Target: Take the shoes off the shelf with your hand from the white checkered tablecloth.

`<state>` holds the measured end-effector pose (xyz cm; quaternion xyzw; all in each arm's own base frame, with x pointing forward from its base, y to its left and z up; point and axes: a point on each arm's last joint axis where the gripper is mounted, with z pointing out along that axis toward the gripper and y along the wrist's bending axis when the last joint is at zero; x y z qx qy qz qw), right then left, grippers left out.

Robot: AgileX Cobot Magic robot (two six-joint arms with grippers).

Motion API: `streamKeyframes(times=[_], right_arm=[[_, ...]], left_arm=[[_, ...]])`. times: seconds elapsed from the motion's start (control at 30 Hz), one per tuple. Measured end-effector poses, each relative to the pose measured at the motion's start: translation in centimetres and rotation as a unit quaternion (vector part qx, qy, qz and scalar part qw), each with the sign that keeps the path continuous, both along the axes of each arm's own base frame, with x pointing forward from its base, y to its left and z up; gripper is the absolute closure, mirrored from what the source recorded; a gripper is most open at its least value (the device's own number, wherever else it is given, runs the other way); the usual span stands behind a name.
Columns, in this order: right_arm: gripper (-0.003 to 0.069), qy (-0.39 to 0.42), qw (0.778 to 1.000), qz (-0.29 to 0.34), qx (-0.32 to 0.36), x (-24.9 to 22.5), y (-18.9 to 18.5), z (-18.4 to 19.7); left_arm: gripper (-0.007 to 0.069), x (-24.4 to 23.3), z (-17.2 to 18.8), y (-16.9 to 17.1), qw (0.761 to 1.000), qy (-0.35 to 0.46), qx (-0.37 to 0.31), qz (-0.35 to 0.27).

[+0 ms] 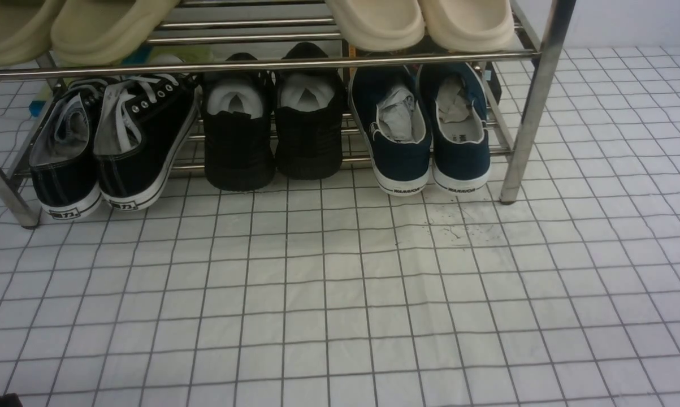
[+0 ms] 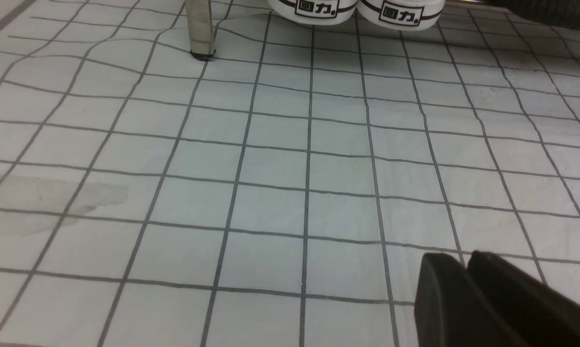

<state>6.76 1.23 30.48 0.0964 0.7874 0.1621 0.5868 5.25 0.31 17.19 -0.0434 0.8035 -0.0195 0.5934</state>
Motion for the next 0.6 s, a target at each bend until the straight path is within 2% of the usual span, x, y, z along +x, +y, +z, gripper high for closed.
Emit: streamKeyframes(times=[0.07,0.13,0.2,0.3,0.37,0.5,0.6], right_arm=[[0.0659,0.090,0.995,0.006,-0.036,1.6,-0.1,0.3],[0.0659,0.188,0.980,0.013,-0.055,3.6,-0.1,-0.3],[0.0659,0.299,0.952,0.030,-0.064,5.9,0.1,-1.3],[0.0657,0.381,0.920,0.076,-0.055,8.8,0.9,-2.5],[0.0656,0.414,0.899,0.135,-0.037,11.0,1.9,-3.4],[0.0655,0.419,0.866,0.271,0.016,14.8,4.3,-4.0],[0.0654,0.391,0.858,0.330,0.053,17.4,5.5,-2.9]], left_arm=[[0.0533,0.0,0.0,0.0,1.000,0.000,0.000,0.000],[0.0533,0.0,0.0,0.0,1.000,0.000,0.000,0.000],[0.0533,0.0,0.0,0.0,1.000,0.000,0.000,0.000],[0.0533,0.0,0.0,0.0,1.000,0.000,0.000,0.000],[0.0533,0.0,0.0,0.0,1.000,0.000,0.000,0.000],[0.0533,0.0,0.0,0.0,1.000,0.000,0.000,0.000],[0.0533,0.0,0.0,0.0,1.000,0.000,0.000,0.000]])
